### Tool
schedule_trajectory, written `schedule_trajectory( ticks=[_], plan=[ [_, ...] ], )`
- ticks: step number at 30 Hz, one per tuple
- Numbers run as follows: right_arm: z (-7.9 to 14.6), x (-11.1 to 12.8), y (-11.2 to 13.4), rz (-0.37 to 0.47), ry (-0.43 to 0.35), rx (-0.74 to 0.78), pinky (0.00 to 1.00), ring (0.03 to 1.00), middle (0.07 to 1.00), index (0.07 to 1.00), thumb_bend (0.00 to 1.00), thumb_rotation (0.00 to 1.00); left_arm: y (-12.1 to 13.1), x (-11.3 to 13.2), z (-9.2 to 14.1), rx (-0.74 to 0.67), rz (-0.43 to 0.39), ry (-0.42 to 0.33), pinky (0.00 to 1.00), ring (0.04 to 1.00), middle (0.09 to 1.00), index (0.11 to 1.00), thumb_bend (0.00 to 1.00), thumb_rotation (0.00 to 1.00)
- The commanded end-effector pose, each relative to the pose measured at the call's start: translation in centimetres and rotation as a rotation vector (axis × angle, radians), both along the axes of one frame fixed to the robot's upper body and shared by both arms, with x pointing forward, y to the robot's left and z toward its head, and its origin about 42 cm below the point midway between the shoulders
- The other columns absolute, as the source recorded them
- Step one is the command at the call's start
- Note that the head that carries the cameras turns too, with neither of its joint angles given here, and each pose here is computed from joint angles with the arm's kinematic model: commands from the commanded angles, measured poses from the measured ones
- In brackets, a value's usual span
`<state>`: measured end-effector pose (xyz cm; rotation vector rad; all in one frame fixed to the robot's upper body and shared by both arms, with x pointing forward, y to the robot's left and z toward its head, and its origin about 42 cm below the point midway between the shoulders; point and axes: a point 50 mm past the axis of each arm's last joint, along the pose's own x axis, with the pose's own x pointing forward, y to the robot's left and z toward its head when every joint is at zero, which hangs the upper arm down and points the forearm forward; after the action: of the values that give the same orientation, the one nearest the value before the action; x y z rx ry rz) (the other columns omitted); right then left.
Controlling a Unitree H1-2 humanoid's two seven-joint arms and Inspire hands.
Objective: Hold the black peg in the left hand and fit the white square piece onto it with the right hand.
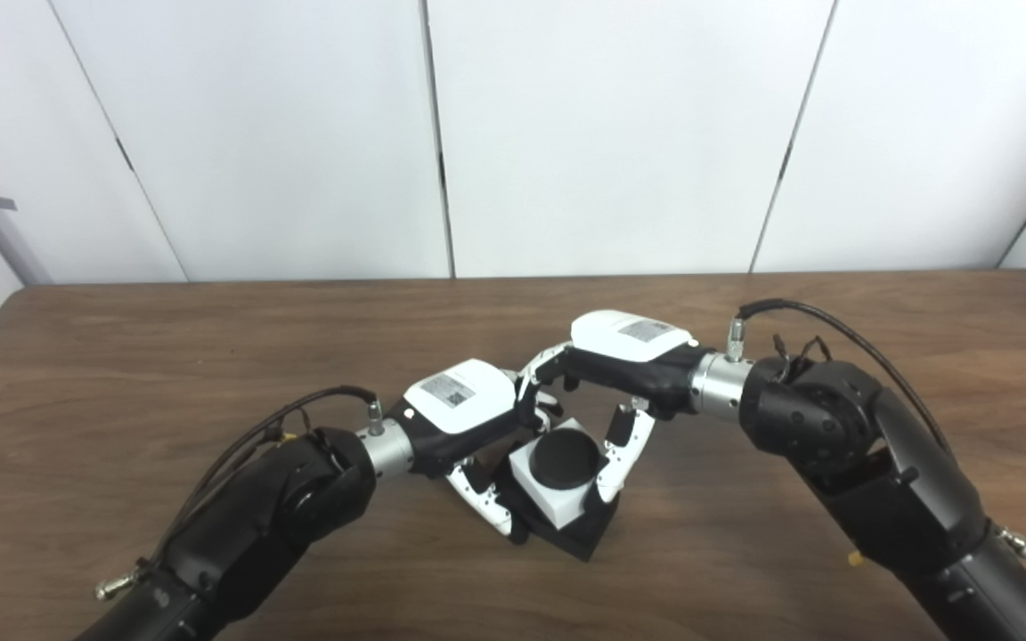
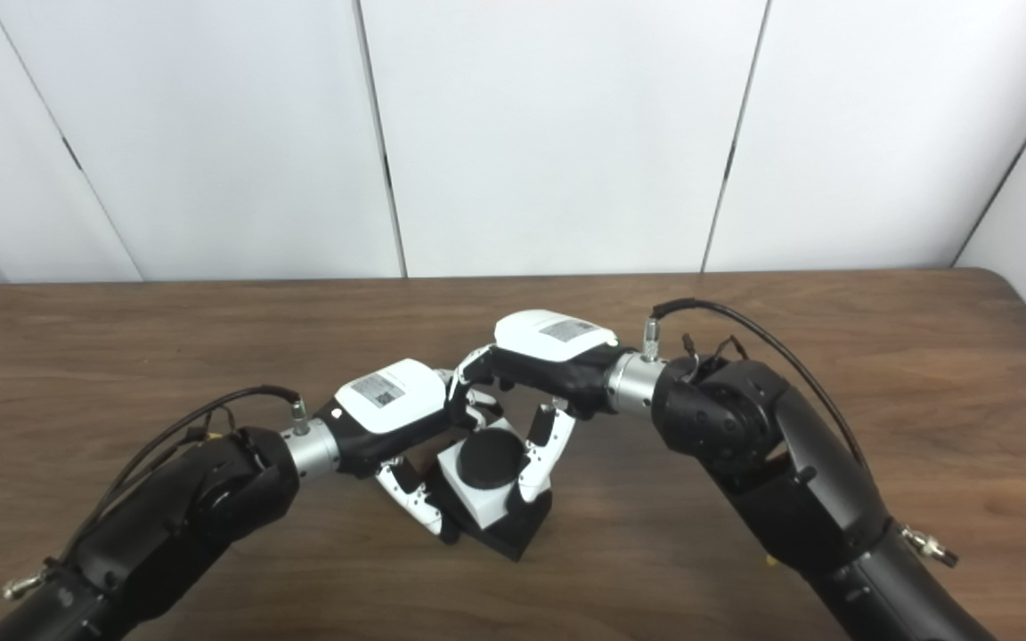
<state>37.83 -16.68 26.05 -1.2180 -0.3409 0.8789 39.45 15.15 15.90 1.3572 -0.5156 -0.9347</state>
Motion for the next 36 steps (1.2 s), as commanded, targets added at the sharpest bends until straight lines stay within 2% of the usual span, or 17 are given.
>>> schedule_trajectory(
  ticks=[1,12,19,31,36],
  plan=[
    [2.1,0.5,-0.3,-0.003,-0.059,0.000,0.67,0.823,0.827,0.759,0.95,0.31,-0.1,-1.4,-3.2,0.151,-0.014,0.088,0.91,0.960,0.937,0.491,0.52,0.08],
    [3.0,0.8,-1.5,-0.036,-0.093,0.017,0.67,0.812,0.825,0.732,0.83,0.11,0.1,-1.3,-3.2,0.155,-0.014,0.080,0.89,0.945,0.921,0.491,0.52,0.08],
    [4.3,0.2,-3.0,-0.073,-0.109,0.019,0.69,0.821,0.838,0.748,0.82,0.06,0.4,-1.2,-3.1,0.152,-0.009,0.082,0.89,0.950,0.917,0.491,0.52,0.08],
    [6.0,-0.8,-6.8,-0.135,-0.173,-0.002,0.65,0.802,0.845,0.753,0.83,0.05,0.9,-1.2,-2.9,0.158,-0.003,0.087,0.89,0.944,0.916,0.491,0.52,0.08],
    [6.2,-0.8,-8.6,-0.189,-0.184,0.017,0.66,0.799,0.842,0.748,0.82,0.06,1.0,-1.2,-2.9,0.153,0.000,0.087,0.89,0.940,0.917,0.491,0.52,0.08]
  ],
)
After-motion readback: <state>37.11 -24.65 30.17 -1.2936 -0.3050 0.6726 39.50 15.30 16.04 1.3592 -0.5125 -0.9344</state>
